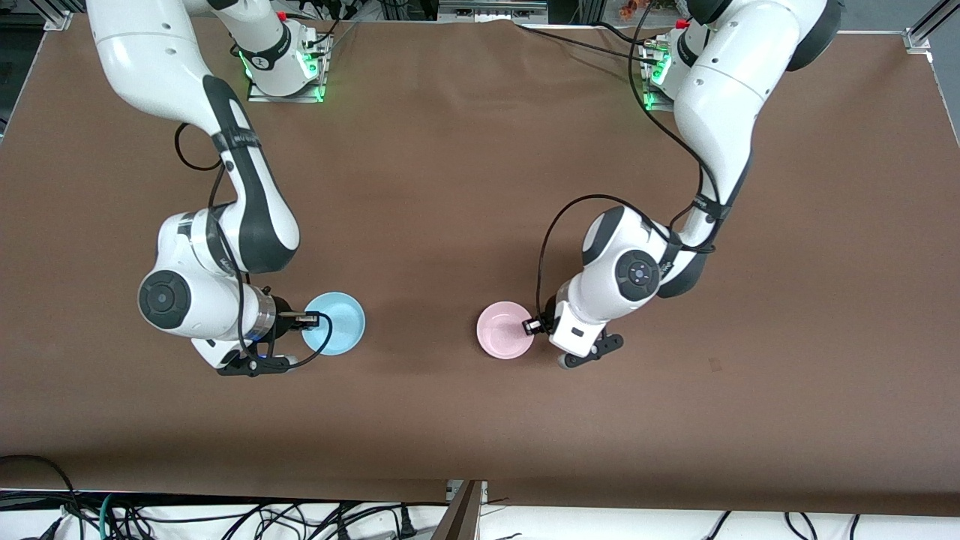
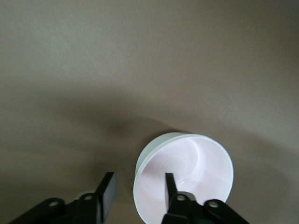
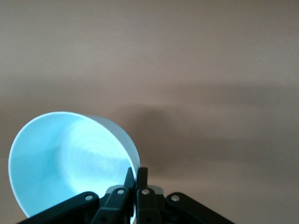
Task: Stack pink and blue bowls on white bowl
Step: 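Lower the pink bowl into the white bowl while the right gripper grasps the blue bowl, then carry the blue bowl to the stack while the left gripper withdraws, then lower the blue bowl into the pink bowl and open the right gripper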
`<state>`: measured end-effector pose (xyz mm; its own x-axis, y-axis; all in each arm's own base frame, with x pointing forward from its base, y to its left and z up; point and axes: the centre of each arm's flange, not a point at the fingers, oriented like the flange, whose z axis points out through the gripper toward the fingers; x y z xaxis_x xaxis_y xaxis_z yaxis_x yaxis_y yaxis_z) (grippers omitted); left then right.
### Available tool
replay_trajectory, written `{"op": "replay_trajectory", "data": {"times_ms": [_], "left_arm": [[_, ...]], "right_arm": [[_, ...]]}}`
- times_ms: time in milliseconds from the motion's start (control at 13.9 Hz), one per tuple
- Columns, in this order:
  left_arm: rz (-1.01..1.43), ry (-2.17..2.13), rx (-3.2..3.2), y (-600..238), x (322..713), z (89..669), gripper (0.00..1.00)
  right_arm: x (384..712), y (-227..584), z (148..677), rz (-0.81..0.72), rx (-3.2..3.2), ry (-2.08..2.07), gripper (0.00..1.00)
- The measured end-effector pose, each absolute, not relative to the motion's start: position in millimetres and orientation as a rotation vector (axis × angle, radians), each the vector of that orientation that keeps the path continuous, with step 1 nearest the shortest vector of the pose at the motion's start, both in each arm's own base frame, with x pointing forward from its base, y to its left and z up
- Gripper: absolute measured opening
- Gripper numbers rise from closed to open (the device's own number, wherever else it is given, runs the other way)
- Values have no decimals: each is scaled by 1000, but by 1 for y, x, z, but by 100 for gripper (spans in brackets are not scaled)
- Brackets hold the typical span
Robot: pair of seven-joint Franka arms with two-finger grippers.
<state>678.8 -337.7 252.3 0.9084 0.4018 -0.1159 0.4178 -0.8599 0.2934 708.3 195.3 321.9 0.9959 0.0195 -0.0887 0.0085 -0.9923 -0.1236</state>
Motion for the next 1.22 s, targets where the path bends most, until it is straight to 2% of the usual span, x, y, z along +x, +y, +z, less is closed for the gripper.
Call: {"op": "replay_trajectory", "data": {"times_ms": [288, 359, 575, 791, 1007, 1222], "left_arm": [[-126, 699, 2795, -259, 700, 318, 97], [-165, 697, 2830, -228, 701, 338, 100], [-212, 511, 2930, -127, 696, 409, 100], [-140, 307, 3003, -44, 678, 480, 100], [-123, 230, 3041, -7, 647, 528, 100], [-157, 171, 3122, 0, 622, 557, 100]], "right_arm": [[686, 293, 345, 103, -2990, 150, 2], [678, 316, 345, 85, -2982, 202, 2], [659, 384, 331, 3, -2928, 378, 2], [642, 447, 305, -69, -2843, 545, 2], [629, 490, 271, -131, -2762, 631, 2], [624, 500, 247, -140, -2752, 643, 2]]}}
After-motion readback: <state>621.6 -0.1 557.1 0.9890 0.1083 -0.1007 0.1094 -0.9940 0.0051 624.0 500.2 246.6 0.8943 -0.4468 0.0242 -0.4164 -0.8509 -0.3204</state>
